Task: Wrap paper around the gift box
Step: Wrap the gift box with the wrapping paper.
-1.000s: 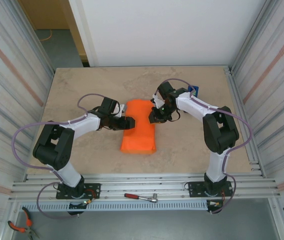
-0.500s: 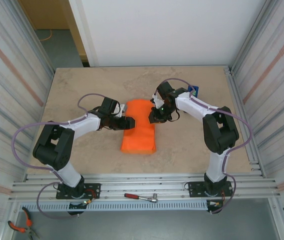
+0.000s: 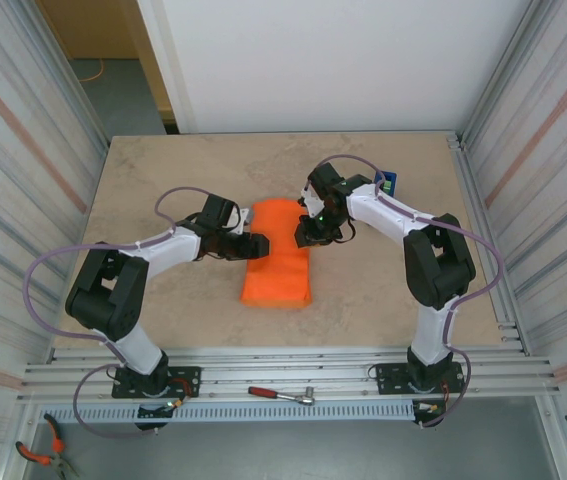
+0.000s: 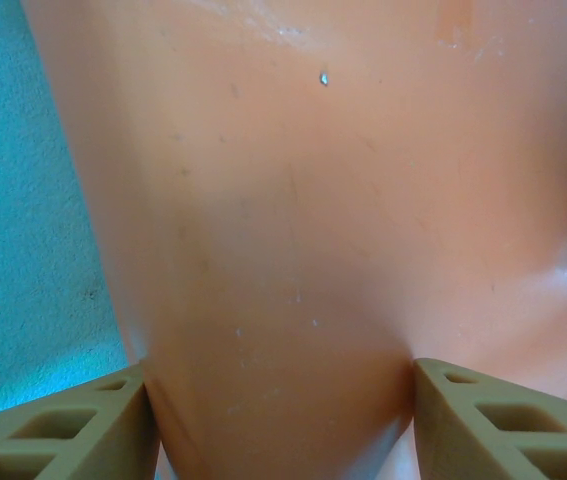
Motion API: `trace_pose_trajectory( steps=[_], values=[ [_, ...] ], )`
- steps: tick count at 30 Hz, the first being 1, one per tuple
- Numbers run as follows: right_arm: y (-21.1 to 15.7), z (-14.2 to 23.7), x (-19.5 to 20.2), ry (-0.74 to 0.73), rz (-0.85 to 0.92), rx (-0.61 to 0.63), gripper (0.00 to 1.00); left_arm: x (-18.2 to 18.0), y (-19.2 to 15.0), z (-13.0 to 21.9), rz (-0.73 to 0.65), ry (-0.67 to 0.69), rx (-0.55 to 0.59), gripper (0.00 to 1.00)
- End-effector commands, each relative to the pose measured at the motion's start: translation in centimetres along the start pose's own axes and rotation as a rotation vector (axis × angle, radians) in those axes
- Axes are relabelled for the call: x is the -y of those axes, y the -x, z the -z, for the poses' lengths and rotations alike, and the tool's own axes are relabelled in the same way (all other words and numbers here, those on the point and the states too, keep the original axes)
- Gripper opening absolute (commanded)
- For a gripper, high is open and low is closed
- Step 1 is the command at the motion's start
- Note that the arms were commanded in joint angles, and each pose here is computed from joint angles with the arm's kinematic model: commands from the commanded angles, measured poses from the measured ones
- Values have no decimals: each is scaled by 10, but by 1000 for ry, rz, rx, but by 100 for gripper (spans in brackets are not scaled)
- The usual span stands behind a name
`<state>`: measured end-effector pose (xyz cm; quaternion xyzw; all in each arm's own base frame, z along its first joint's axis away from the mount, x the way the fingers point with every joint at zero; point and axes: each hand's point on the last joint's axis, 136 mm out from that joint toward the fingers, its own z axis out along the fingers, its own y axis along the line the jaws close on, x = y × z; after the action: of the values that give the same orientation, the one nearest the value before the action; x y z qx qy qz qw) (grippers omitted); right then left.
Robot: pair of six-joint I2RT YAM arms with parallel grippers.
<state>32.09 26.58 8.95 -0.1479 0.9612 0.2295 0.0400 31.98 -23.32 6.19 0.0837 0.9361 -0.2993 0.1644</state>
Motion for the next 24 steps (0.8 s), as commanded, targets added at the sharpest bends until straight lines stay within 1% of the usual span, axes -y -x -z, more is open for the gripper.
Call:
trace_pose_trajectory(
  steps=[1, 9, 12, 24],
  values=[
    [-2, 9, 7, -53, -8, -3, 28, -55, -53, -18, 35, 234, -161, 61],
    [-5, 7, 7, -49, -14, -8, 30, -55, -54, -18, 34, 235, -162, 61],
    [-4, 9, 5, -40, -11, -1, 33, -55, -54, -18, 35, 236, -162, 61],
    [-4, 10, 1, -21, -6, 3, 35, -57, -55, -19, 37, 244, -169, 60]
  ],
)
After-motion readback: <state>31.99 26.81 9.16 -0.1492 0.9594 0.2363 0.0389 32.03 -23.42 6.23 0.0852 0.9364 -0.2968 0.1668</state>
